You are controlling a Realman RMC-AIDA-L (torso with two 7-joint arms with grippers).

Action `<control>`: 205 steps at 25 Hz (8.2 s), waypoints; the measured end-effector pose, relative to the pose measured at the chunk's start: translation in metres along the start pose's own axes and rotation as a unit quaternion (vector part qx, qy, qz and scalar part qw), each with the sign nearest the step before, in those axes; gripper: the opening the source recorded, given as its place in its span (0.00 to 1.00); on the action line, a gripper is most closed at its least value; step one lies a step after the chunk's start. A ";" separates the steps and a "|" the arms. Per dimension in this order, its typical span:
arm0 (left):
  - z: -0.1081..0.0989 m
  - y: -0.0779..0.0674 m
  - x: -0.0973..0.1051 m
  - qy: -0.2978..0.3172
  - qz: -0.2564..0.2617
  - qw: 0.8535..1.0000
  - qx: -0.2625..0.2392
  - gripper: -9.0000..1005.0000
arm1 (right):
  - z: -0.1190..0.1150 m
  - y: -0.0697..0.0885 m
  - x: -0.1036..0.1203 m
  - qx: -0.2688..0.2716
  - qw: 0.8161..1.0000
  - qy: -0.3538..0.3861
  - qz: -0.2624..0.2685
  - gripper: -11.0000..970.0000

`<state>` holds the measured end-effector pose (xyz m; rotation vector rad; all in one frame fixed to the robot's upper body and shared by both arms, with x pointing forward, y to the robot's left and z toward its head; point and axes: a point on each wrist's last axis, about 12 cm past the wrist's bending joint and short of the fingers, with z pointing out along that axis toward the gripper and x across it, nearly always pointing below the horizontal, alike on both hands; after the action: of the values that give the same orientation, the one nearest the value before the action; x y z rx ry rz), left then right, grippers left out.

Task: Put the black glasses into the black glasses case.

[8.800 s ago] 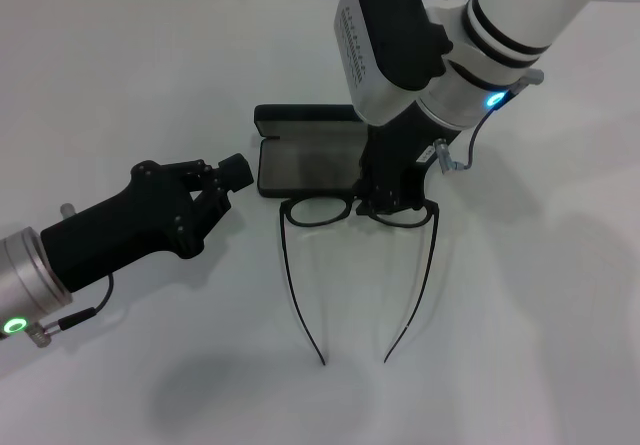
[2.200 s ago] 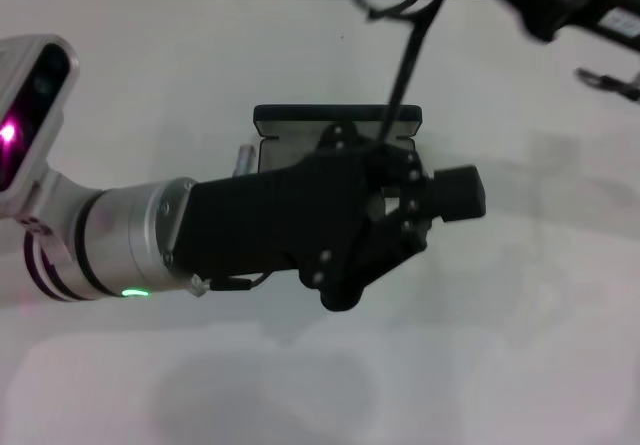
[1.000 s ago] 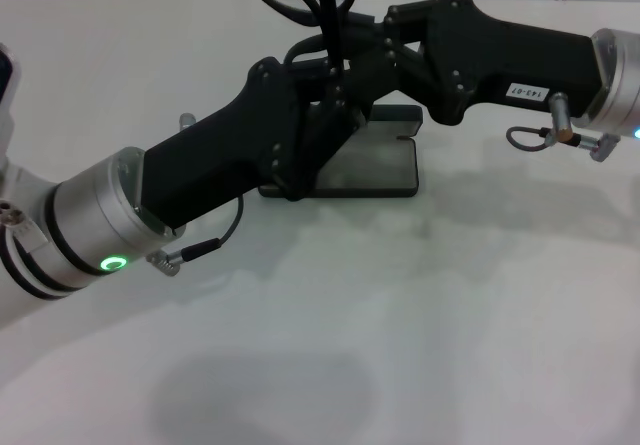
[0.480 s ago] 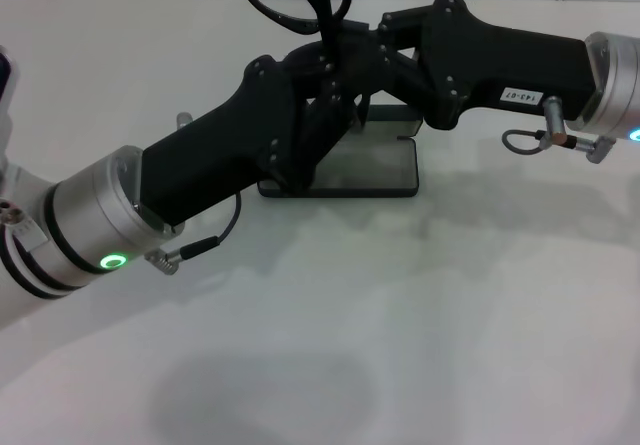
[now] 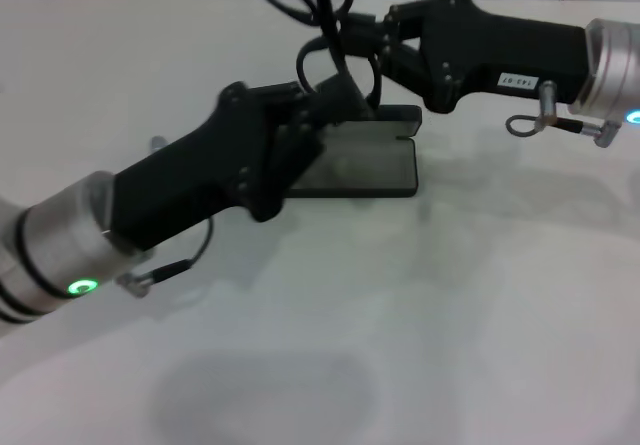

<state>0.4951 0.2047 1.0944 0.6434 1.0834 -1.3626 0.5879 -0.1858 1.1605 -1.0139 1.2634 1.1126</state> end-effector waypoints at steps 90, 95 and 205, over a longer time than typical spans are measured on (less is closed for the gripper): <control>-0.060 0.014 -0.044 -0.031 0.049 0.994 -0.091 0.04 | 0.054 0.043 -0.001 0.150 0.912 0.351 -0.149 0.17; -0.053 0.045 -0.063 0.045 0.028 0.994 -0.098 0.04 | -0.006 0.051 -0.021 0.214 0.935 0.274 -0.066 0.18; -0.046 0.031 -0.071 0.235 0.020 0.972 0.021 0.66 | -0.072 0.030 -0.010 -0.057 0.987 0.057 0.141 0.85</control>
<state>0.5237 0.2812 1.1315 1.0491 1.4082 -1.2296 0.5452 -0.2517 1.1669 -1.0157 1.4832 1.3724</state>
